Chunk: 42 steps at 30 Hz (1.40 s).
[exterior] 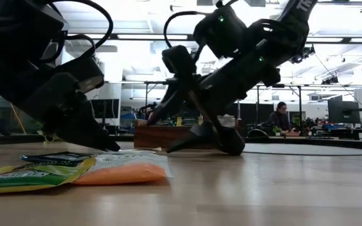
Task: Pick & Place Tea
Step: Put the yellow tea bag into the middle section of the wooden organizer
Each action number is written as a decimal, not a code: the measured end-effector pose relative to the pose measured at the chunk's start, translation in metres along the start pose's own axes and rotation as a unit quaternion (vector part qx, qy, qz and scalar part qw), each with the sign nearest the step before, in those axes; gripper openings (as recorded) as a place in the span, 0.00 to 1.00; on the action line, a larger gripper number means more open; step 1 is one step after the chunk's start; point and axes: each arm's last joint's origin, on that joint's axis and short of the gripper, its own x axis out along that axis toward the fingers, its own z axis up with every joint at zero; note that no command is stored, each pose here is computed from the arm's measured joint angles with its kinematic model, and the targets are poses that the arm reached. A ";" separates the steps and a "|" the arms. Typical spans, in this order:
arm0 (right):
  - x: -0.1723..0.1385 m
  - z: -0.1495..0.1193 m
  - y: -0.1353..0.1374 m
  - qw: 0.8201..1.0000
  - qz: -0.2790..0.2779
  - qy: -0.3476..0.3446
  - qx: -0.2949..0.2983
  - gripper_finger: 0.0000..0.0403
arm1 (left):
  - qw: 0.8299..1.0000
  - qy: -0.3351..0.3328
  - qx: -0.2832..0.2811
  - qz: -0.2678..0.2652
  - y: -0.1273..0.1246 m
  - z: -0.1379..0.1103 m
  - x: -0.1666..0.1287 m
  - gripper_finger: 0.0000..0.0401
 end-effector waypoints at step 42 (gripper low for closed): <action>0.009 -0.006 0.021 0.997 -0.010 0.043 -0.057 0.37 | 0.998 -0.055 0.001 -0.034 -0.014 0.004 0.018 0.00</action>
